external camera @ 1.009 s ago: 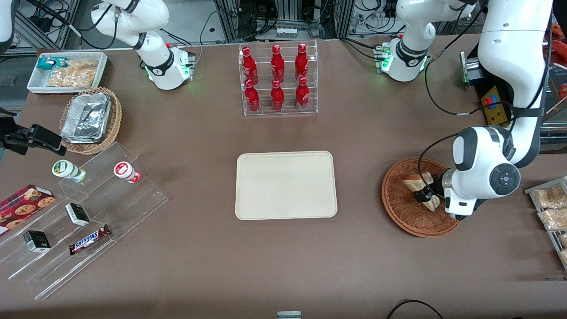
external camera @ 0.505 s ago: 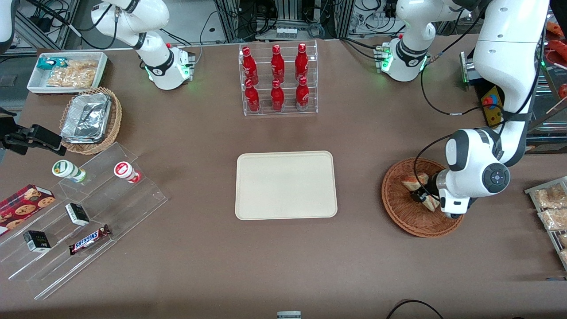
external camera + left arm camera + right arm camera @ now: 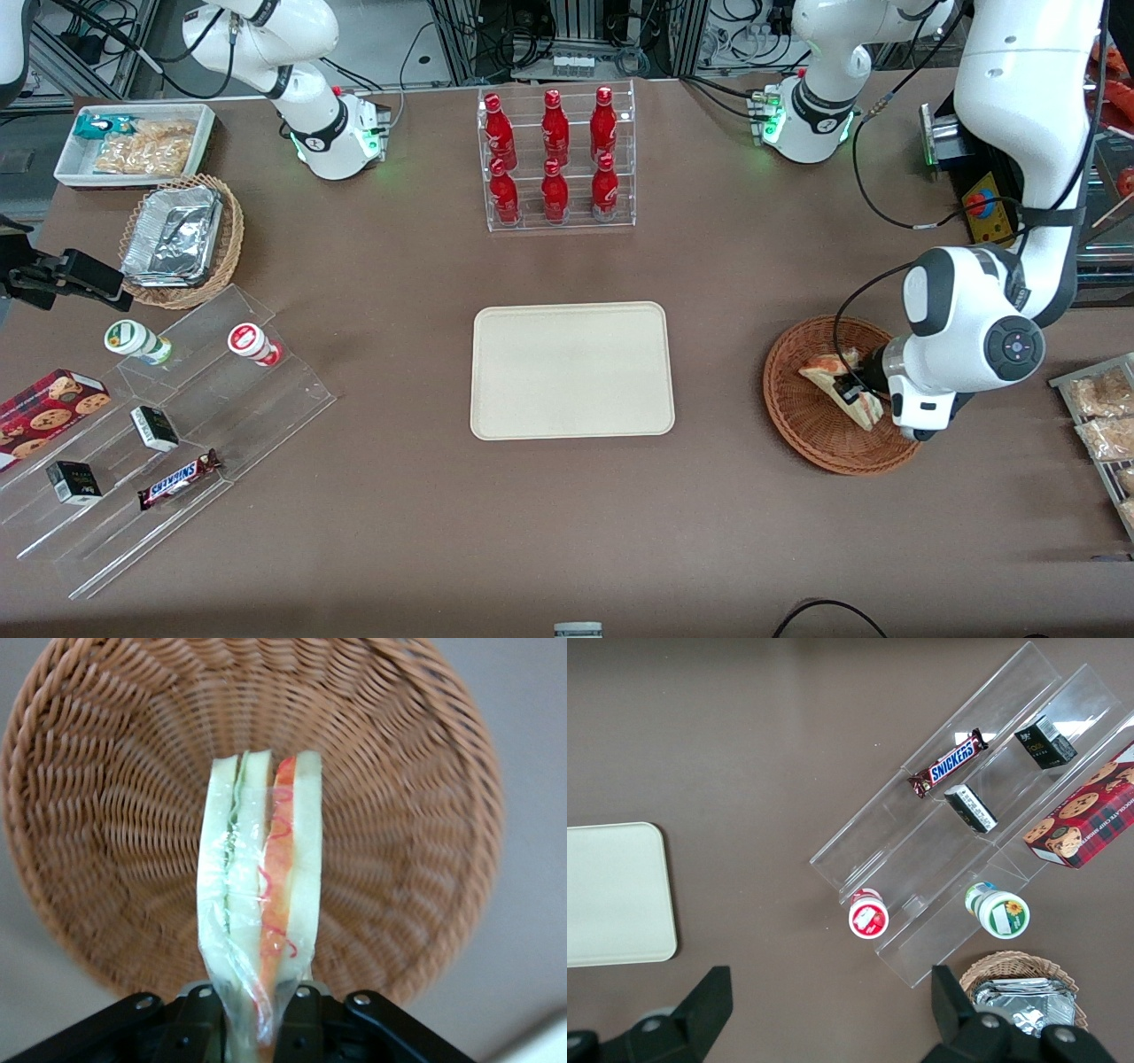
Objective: Place sandwich from basket to tray
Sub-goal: 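Carry the sandwich with the left gripper over the beige tray, then lower the sandwich onto the tray and open the left gripper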
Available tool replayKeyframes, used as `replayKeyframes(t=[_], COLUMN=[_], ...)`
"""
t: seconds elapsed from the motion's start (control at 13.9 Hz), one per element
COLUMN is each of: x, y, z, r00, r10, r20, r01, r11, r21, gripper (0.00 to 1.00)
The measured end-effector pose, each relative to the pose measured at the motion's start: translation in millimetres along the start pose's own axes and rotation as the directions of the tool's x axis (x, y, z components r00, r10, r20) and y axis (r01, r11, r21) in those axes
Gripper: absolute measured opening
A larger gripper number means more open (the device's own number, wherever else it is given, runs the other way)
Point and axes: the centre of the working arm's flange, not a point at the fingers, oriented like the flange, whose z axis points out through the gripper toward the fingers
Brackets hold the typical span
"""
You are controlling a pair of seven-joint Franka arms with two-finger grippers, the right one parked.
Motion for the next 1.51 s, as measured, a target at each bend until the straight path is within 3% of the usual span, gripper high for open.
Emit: replayKeyframes(t=[0.14,0.29,0.43,0.58,0.79,0.94,1.08,1.3,1.51], x=[-43,-113,-193,-247,-281,-298,-311,-318,-329], y=[40,97,149,183,217,244,269,295,308], z=[-37,-53,-38,-4,58,91,109,125,137], r00=[0.995,0.971,0.928,0.892,0.858,0.849,0.850,0.862,0.858], r10=[0.096,0.236,0.369,0.450,0.513,0.528,0.526,0.501,0.508], r20=[-0.018,-0.046,-0.056,-0.040,0.006,0.010,-0.008,-0.075,-0.083], r01=[-0.097,-0.237,-0.369,-0.448,-0.512,-0.528,-0.525,-0.495,-0.502], r11=[0.995,0.971,0.929,0.893,0.856,0.847,0.849,0.865,0.861], r21=[-0.016,-0.023,0.018,0.049,0.071,0.059,0.057,0.082,0.079], gripper=[0.19,0.19,0.19,0.15,0.15,0.15,0.15,0.15,0.15])
